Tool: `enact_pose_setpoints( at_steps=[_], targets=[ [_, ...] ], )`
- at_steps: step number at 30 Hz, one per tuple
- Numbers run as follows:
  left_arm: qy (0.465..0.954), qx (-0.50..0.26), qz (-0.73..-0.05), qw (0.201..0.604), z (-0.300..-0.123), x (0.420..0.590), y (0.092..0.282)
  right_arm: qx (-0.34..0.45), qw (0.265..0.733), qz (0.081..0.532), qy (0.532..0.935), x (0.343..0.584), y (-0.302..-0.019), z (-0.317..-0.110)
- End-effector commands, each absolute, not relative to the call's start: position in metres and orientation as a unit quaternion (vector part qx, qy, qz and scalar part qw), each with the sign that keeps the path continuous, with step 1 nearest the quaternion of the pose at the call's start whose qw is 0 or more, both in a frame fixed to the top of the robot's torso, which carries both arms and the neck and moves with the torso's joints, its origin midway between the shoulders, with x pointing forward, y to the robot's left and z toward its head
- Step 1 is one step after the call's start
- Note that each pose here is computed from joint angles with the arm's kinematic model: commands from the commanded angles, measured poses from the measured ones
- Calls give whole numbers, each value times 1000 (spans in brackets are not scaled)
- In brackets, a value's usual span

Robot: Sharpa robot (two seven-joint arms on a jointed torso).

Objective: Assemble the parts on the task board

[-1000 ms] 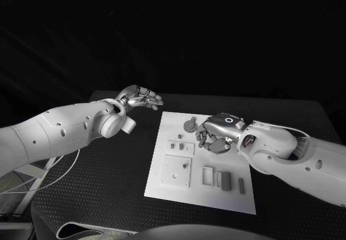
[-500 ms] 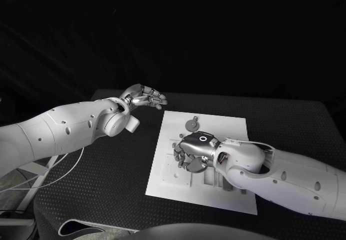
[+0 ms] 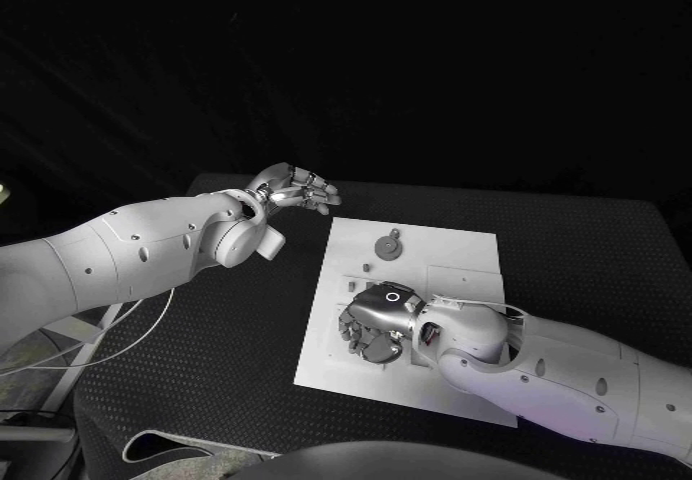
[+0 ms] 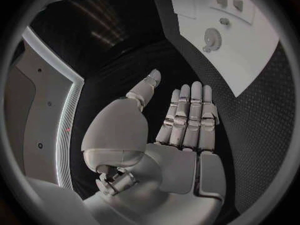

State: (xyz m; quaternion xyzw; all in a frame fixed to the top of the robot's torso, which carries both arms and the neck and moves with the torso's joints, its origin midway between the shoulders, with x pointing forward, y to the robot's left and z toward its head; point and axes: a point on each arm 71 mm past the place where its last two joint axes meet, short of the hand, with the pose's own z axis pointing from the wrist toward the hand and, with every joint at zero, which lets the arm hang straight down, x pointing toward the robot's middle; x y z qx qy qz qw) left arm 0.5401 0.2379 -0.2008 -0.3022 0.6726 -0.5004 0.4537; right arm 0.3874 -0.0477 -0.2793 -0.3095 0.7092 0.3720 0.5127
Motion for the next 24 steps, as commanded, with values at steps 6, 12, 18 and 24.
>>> enact_pose_setpoints(
  at_steps=[6, 12, 18, 24],
  targets=[
    [671, -301, -508, 449, -200, 540, 237, -324, 519, 364, 702, 389, -48, -283],
    [671, -301, -508, 449, -200, 539, 237, -327, 524, 359, 700, 390, -48, -283],
    [671, -301, -507, 449, -200, 539, 237, -328, 527, 356, 699, 391, -49, -284],
    [672, -301, -507, 448, -200, 539, 238, -332, 529, 353, 697, 392, -48, -284]
  ],
)
